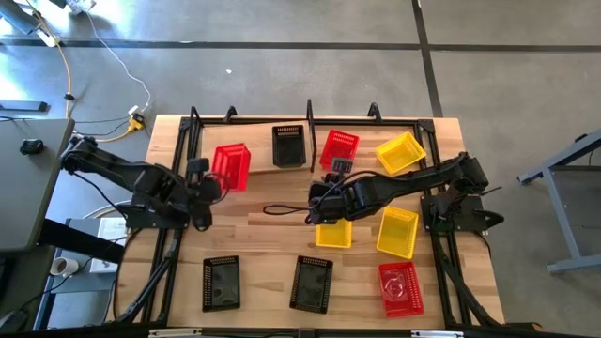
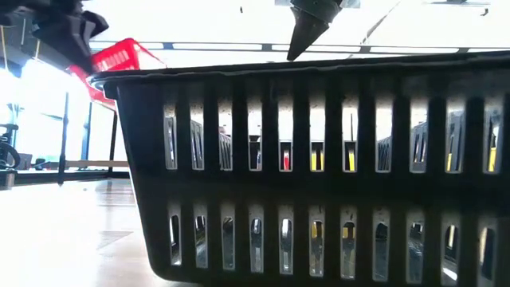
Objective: Stack baskets on shelf by color
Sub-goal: Put the left red bin on the shelf
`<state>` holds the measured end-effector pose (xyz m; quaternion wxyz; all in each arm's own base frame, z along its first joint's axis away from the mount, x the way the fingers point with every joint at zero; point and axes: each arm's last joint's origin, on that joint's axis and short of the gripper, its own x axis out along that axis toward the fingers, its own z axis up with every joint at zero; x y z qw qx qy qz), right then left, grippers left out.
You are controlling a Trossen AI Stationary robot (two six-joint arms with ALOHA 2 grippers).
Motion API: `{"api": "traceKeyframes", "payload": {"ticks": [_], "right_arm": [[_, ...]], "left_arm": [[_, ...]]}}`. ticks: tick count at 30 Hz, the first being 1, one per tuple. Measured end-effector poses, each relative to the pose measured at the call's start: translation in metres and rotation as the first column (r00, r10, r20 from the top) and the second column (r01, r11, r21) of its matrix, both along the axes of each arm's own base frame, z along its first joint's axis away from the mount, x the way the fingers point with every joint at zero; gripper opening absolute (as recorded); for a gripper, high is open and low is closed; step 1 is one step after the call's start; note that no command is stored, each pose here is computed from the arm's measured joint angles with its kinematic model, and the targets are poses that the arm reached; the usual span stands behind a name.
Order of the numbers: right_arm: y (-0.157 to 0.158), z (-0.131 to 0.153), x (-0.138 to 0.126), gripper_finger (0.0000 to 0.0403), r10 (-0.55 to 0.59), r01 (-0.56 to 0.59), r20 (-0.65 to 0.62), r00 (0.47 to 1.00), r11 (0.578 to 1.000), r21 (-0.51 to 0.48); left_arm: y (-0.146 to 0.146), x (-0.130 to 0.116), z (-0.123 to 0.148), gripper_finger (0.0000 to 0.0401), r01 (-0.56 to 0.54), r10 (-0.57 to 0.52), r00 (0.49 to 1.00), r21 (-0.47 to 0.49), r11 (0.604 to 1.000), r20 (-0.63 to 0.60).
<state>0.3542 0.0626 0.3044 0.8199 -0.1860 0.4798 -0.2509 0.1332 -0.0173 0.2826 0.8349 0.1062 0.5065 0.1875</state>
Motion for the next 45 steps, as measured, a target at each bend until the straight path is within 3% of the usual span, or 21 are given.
{"api": "traceKeyframes", "payload": {"ticks": [8,14,29,45], "right_arm": [[0.000,0.000,0.000,0.0087,0.001,-0.001,0.000,1.000,1.000,0.001],[0.000,0.000,0.000,0.0087,0.002,-0.002,-0.001,1.000,1.000,0.001],[0.000,0.000,0.000,0.0087,0.007,-0.007,-0.006,1.000,1.000,-0.002],[0.000,0.000,0.000,0.0087,0.008,-0.008,-0.006,1.000,1.000,-0.002]], "left_arm": [[0.027,-0.004,0.014,0.0003,-0.004,0.013,0.993,0.078,0.997,-0.113],[0.043,-0.002,0.009,0.0003,-0.055,0.061,0.977,0.035,0.998,-0.203],[0.071,0.012,-0.035,0.0003,-0.227,0.197,0.882,-0.020,0.974,-0.427],[0.092,0.021,-0.055,0.0003,-0.251,0.204,0.822,-0.016,0.968,-0.531]]}}
